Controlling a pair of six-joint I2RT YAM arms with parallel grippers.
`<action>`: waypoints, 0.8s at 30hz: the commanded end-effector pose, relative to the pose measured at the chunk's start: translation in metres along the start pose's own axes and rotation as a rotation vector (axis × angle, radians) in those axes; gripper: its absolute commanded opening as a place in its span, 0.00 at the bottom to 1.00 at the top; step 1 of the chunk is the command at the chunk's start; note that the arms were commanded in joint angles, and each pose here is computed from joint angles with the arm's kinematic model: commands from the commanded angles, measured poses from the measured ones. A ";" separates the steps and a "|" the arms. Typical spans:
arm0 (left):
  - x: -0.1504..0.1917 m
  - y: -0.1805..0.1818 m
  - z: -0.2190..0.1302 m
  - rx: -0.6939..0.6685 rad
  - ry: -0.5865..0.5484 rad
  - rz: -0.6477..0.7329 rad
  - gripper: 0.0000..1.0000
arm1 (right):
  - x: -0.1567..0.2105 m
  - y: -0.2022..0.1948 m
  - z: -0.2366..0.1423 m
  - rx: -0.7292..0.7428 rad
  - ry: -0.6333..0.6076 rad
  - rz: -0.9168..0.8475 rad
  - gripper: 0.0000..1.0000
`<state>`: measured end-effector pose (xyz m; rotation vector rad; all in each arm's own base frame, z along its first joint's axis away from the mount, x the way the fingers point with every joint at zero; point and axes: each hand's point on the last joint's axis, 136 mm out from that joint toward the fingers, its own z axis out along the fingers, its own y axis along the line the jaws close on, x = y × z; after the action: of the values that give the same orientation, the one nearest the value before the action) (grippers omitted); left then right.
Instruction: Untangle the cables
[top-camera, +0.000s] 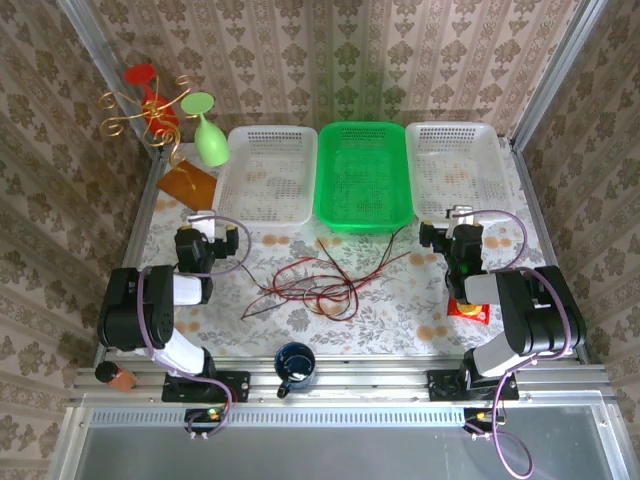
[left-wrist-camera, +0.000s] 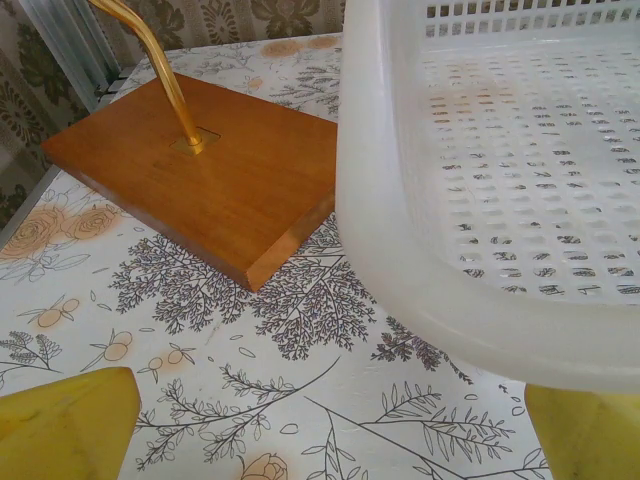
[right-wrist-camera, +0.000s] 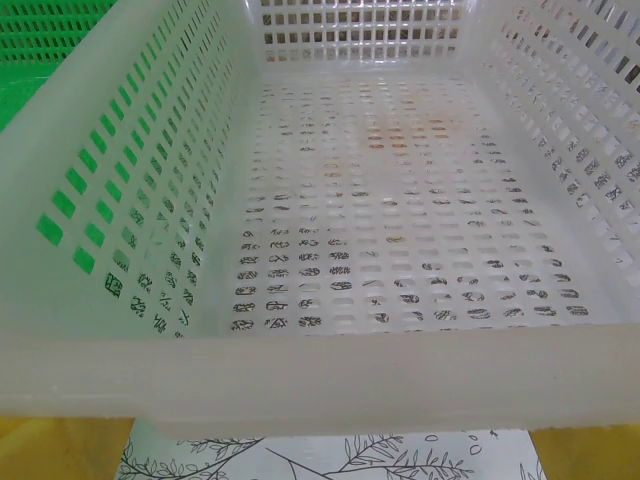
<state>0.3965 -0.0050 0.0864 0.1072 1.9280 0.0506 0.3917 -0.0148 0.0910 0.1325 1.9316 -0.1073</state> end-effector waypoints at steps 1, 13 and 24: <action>-0.010 0.000 0.001 0.009 -0.025 0.010 1.00 | -0.009 0.000 0.003 -0.002 -0.024 0.002 1.00; -0.011 -0.002 0.001 0.023 -0.030 0.014 1.00 | -0.009 0.000 0.003 -0.003 -0.024 0.002 1.00; -0.011 0.001 0.001 0.006 -0.028 0.008 1.00 | -0.009 0.000 0.002 -0.003 -0.025 0.002 1.00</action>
<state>0.3964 -0.0075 0.0864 0.1166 1.9272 0.0370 0.3917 -0.0148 0.0910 0.1325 1.9312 -0.1072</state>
